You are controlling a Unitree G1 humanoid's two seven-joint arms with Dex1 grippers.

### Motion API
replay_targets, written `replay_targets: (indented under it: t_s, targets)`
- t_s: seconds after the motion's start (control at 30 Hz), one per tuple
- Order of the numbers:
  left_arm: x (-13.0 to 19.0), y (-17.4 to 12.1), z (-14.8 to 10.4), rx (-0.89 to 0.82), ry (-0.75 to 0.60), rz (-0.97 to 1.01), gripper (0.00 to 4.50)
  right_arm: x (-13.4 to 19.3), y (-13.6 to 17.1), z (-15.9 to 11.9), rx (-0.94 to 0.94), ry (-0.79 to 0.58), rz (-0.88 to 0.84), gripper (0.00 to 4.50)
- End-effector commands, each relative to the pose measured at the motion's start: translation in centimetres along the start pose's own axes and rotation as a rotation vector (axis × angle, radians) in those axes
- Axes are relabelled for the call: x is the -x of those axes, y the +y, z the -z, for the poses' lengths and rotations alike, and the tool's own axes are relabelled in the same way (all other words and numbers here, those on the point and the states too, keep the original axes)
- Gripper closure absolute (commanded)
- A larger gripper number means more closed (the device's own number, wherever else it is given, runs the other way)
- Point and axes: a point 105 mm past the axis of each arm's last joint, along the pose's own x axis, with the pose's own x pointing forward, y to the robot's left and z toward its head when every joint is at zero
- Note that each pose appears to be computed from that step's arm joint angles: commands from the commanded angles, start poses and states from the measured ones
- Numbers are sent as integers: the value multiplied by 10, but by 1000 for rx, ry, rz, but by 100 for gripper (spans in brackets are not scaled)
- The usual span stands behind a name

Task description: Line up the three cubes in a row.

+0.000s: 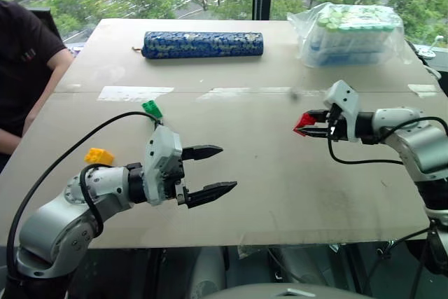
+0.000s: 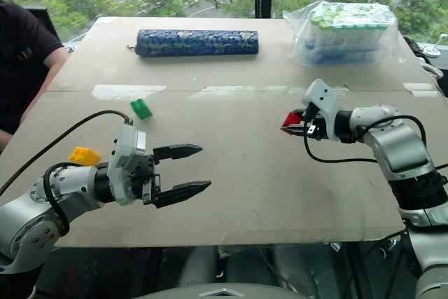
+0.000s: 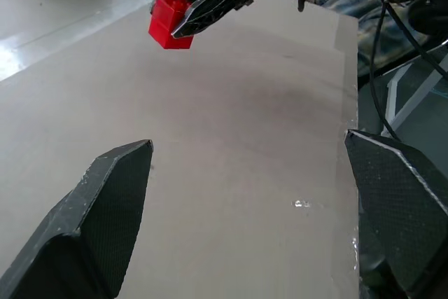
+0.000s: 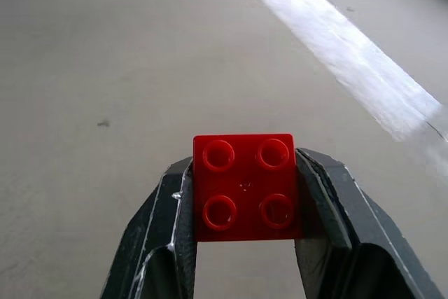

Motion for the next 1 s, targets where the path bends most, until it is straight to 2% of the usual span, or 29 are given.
replay_targets:
  t_s: [0.03, 0.27, 0.77, 0.83, 0.87, 0.97, 1.0]
  targets:
    - [11, -6, -5, -61, 11, -12, 0, -16, -4, -6, 115, 34, -101, 320]
    - [21, -12, 0, -66, 37, -46, 0, -30, -2, -2, 217, 65, -225, 320]
    - [27, -14, 1, -56, 37, -93, 0, -46, -4, 4, 259, 81, -295, 320]
    - [27, -14, 1, -56, 37, -95, 0, -47, -4, 4, 258, 76, -297, 216]
    - [27, -14, 1, -57, 37, -96, 0, -47, -4, 4, 261, 73, -294, 185]
    - [30, -12, 1, -54, 41, -114, 0, -45, -4, 5, 269, 69, -296, 29]
    - [31, -11, 2, -51, 41, -123, 0, -44, -5, 4, 277, 62, -292, 2]
